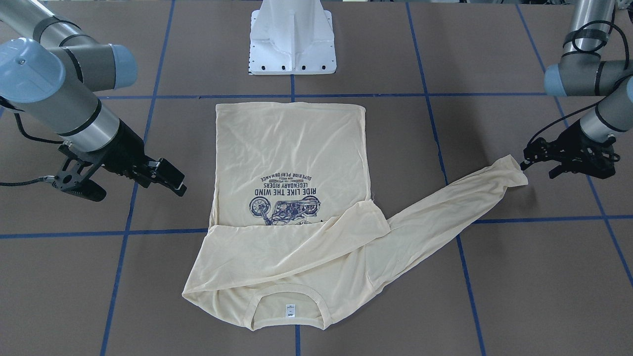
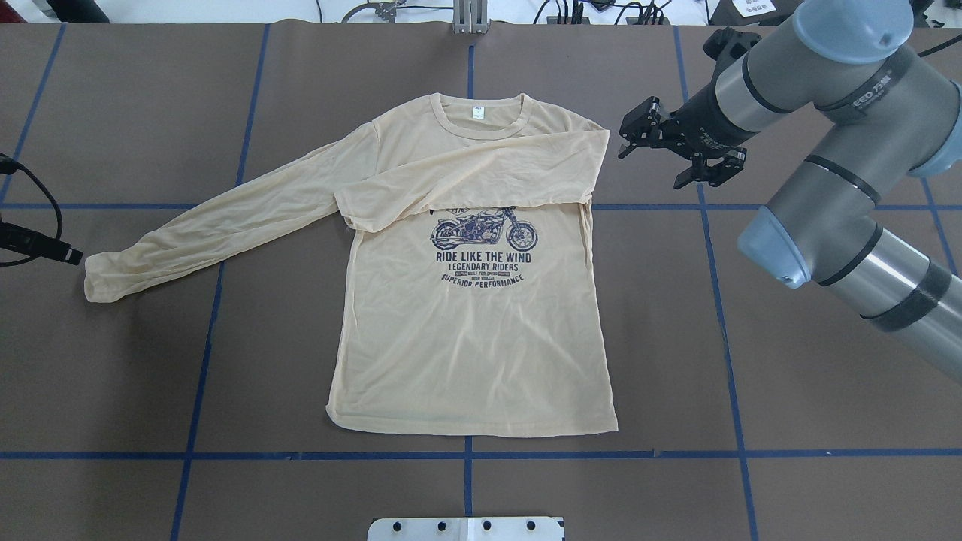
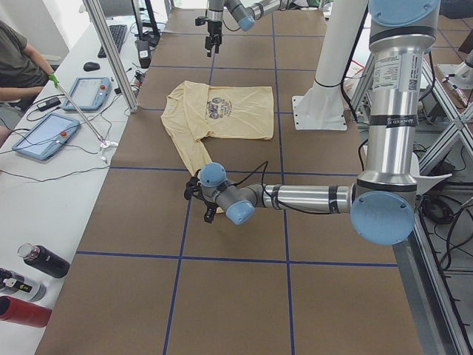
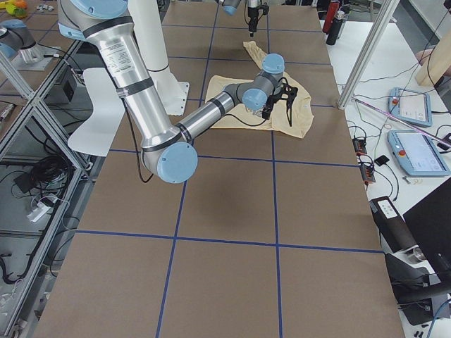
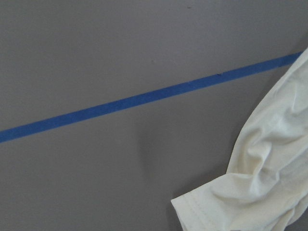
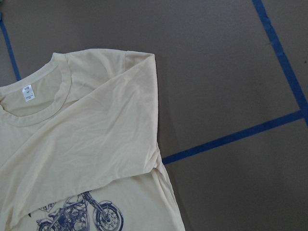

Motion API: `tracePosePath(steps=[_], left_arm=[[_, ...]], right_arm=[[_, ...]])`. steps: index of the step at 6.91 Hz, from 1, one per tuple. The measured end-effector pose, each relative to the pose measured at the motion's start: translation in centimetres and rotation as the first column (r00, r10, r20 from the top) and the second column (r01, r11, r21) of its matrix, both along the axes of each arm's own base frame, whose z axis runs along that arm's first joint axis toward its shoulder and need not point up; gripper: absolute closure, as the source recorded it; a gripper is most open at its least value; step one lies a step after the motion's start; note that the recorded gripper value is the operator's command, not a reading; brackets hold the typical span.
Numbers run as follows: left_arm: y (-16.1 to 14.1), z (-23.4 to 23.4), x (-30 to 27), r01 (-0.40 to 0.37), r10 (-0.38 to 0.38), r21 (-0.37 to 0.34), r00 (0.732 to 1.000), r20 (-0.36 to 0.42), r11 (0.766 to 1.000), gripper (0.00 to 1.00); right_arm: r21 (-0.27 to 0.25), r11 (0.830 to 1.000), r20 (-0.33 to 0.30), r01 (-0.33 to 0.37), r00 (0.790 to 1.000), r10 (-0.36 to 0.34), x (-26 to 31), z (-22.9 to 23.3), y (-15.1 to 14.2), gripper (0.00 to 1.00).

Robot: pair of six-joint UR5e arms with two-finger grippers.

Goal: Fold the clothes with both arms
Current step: 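Lower the left gripper to the other sleeve cuff and grasp it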

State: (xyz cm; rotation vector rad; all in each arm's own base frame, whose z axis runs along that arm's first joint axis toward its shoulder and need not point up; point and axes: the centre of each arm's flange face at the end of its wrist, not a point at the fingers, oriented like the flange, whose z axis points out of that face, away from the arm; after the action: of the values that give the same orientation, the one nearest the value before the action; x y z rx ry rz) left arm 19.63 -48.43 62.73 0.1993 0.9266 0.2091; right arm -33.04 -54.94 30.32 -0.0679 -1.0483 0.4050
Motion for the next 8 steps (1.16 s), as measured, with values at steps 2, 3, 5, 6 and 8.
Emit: tracePosePath(steps=[2,3,5,6,8], left_arm=[[-0.7,0.1,1.0,-0.006,0.006,-0.01,1.0,0.0,1.0,0.24],[-1.2,-0.1,1.6,-0.01,0.01,-0.009,1.0,-0.002,1.0,0.25],[-1.7,0.0,2.3,-0.016,0.016,-0.014,1.0,-0.001,1.0,0.32],[-1.8,0.1,2.6,-0.02,0.02,-0.017,1.0,-0.002,1.0,0.34],[-1.6,0.1,2.9,-0.035,0.035,-0.026,0.999,-0.012,0.999,0.45]], right_arm=[[0.002,1.0,-0.001,-0.002,1.0,0.002,0.0,0.0,0.1,0.03],[0.003,1.0,-0.001,-0.003,1.0,0.003,0.1,0.0,0.1,0.03],[0.004,1.0,-0.001,-0.003,1.0,0.003,0.1,0.0,0.1,0.03],[0.004,1.0,-0.001,-0.004,1.0,0.004,0.1,0.0,0.1,0.03],[0.006,1.0,0.001,-0.004,1.0,0.004,0.1,-0.1,0.2,0.03]])
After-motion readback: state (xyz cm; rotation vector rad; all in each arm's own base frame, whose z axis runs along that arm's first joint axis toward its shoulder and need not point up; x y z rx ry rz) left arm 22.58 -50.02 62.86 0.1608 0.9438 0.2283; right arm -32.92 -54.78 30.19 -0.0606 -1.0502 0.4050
